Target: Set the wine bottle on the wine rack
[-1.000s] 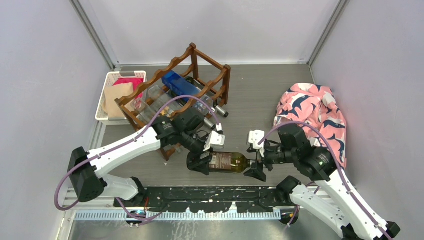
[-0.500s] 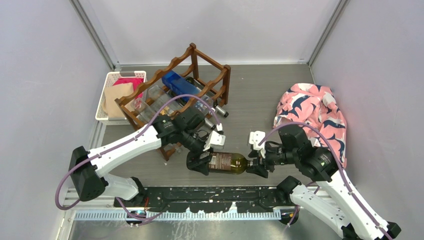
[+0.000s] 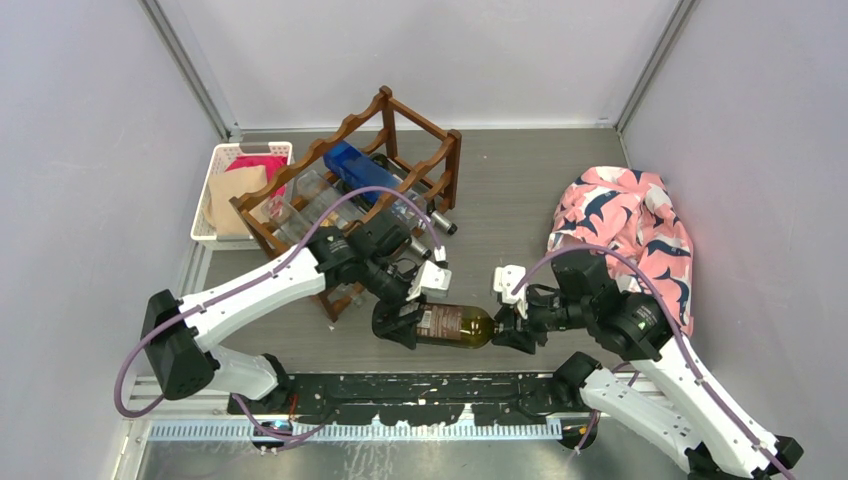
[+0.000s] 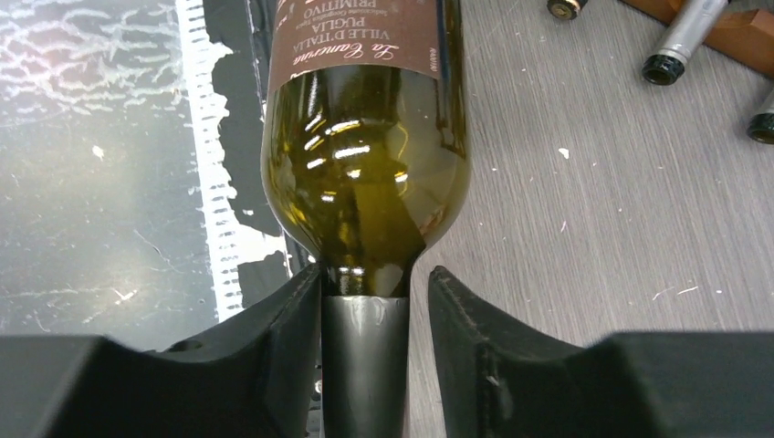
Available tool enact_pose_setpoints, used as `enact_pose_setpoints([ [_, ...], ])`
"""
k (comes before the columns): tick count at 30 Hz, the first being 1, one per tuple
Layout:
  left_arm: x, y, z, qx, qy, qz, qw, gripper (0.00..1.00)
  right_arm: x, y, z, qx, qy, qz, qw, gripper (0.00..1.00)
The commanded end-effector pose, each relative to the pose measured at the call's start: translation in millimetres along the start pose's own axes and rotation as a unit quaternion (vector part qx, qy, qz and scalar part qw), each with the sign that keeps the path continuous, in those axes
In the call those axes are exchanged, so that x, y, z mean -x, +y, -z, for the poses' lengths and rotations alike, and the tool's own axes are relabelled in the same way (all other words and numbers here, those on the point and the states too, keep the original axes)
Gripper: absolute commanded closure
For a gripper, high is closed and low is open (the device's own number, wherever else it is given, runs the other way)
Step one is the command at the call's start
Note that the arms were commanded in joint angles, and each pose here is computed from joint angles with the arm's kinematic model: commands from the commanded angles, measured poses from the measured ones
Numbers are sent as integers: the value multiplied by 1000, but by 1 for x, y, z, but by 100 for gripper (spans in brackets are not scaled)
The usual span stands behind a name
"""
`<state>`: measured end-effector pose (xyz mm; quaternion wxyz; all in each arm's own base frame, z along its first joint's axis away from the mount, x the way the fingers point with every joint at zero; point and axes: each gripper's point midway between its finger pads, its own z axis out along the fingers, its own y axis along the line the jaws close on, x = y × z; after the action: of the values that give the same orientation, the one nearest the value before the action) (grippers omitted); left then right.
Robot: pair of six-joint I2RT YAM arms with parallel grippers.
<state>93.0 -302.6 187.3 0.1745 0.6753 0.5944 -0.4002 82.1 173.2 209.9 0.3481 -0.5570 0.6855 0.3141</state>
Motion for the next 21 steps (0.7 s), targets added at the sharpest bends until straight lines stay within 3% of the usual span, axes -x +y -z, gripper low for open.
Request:
enact_pose_setpoints([
  [1, 43, -7, 13, -17, -60, -56, 996, 100, 0, -3, -3, 0, 9, 17, 1000, 55],
  [11, 43, -7, 14, -19, -57, -59, 996, 100, 13, 9, -2, 27, -6, 12, 1000, 98],
  [16, 44, -3, 10, -11, -66, -58, 996, 99, 26, 15, 5, 24, -40, -4, 999, 99],
  [21, 43, -1, 5, -15, -72, -47, 996, 76, 21, 15, 7, 11, -43, -14, 999, 99],
])
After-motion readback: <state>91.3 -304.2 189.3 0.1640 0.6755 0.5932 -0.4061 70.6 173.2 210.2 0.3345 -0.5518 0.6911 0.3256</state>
